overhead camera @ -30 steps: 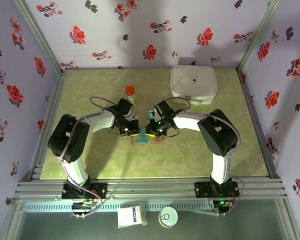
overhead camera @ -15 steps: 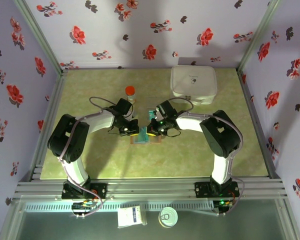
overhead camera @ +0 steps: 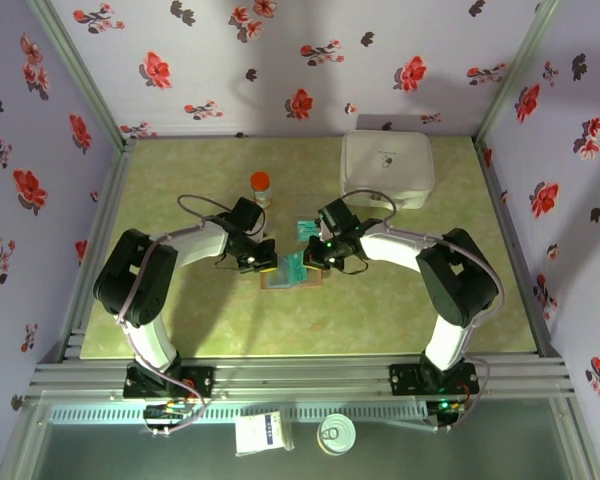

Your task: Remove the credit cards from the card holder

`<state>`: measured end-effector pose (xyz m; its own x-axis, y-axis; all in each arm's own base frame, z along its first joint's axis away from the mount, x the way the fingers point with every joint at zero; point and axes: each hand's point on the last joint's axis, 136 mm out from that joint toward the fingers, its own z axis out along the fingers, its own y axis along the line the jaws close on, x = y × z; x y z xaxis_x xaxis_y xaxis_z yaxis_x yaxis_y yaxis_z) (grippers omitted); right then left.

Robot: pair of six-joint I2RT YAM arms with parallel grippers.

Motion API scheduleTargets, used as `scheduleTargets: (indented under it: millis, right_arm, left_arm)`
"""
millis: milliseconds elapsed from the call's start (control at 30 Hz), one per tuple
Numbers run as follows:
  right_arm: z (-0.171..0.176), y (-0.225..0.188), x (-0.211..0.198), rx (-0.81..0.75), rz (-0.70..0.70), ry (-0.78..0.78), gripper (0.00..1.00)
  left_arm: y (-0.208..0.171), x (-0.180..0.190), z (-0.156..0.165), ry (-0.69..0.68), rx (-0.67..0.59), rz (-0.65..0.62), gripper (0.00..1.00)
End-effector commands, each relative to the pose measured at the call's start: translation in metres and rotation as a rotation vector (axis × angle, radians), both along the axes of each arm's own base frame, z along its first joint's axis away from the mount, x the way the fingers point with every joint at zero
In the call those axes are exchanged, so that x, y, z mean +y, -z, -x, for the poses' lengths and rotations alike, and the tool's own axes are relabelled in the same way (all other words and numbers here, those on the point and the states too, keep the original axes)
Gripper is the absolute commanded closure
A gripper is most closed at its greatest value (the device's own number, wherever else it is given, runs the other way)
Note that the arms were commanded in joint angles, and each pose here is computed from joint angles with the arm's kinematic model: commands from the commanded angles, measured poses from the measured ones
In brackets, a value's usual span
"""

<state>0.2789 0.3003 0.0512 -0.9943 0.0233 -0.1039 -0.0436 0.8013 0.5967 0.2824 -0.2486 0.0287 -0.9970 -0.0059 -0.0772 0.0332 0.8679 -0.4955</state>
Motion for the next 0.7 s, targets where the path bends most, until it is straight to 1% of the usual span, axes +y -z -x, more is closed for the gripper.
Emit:
scheduleTargets:
  millis: [0,133,333,433,567,667]
  right_arm:
    - [0.002,-0.001,-0.018,-0.016,0.076,0.014,1.00]
    - [0.004,-0.006,-0.016,-0.028,0.092,-0.014,1.00]
    - [0.008,-0.006,-0.004,-0.024,0.095,-0.044,1.00]
    - [0.008,-0.007,0.003,-0.025,0.092,-0.050,0.98]
    - [0.006,-0.012,0.013,-0.031,0.069,-0.040,0.92]
    - [0.006,-0.010,0.015,-0.027,0.073,-0.042,0.92]
  left_arm:
    - [0.006,0.014,0.011,-0.015,0.033,-0.040,1.00]
    - [0.002,0.008,0.009,-0.015,0.031,-0.009,1.00]
    - [0.001,0.006,0.009,-0.013,0.028,-0.005,0.99]
    - [0.001,0.007,0.009,-0.015,0.028,-0.005,0.99]
    - [0.000,0.006,0.009,-0.013,0.024,-0.002,0.98]
    - [-0.001,0.006,0.008,-0.014,0.023,0.001,0.98]
